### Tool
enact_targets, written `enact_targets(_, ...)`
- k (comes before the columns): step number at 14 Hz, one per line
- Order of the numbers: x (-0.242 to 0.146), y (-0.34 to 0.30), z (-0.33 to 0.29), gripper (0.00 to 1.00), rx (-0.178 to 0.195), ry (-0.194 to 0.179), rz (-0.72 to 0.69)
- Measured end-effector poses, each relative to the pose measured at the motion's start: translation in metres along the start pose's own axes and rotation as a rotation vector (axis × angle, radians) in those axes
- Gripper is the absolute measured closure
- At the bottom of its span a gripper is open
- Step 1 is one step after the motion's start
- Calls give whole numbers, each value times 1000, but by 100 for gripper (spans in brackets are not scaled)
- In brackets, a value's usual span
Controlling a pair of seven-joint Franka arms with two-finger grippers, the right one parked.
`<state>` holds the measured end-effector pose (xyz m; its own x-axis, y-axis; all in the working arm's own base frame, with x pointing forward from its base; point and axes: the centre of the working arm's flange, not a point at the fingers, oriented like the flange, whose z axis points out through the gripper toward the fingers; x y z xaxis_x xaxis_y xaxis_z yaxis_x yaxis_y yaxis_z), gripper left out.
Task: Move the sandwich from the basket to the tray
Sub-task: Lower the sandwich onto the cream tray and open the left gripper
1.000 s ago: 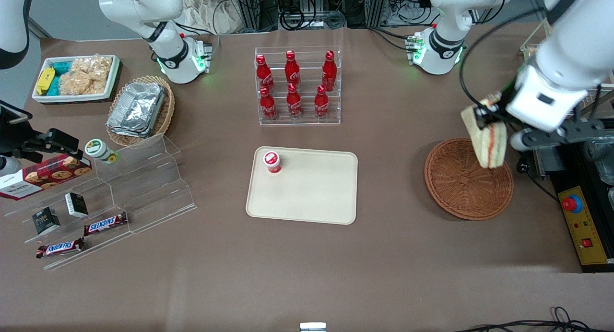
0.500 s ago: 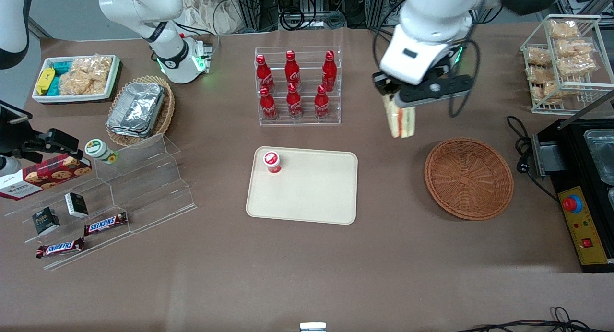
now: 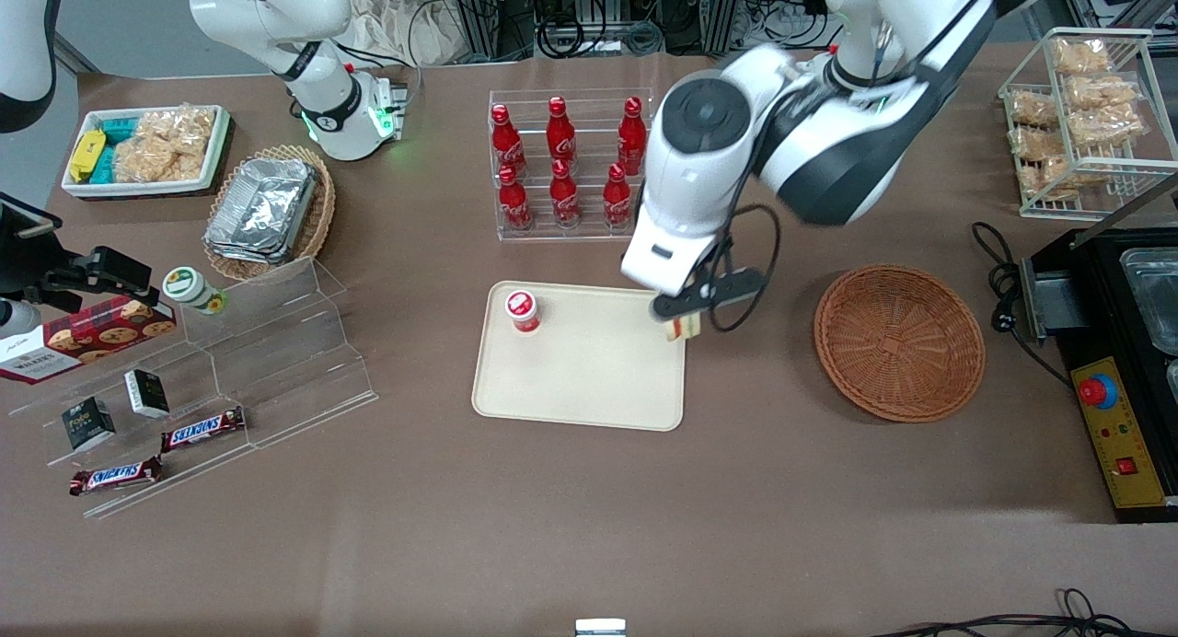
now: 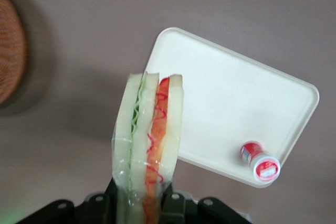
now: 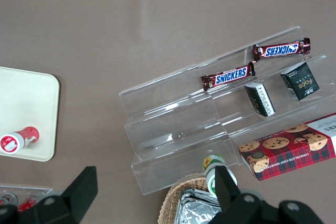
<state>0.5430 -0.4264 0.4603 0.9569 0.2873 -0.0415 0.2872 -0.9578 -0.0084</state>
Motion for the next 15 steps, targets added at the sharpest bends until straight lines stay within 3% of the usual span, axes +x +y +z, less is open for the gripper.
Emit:
enact_targets(7, 35, 13, 162, 65, 5, -98, 9)
enact_targets(9, 39, 10, 192, 65, 29, -110, 14)
enact_targets(15, 54, 2, 229, 62, 25, -111, -2)
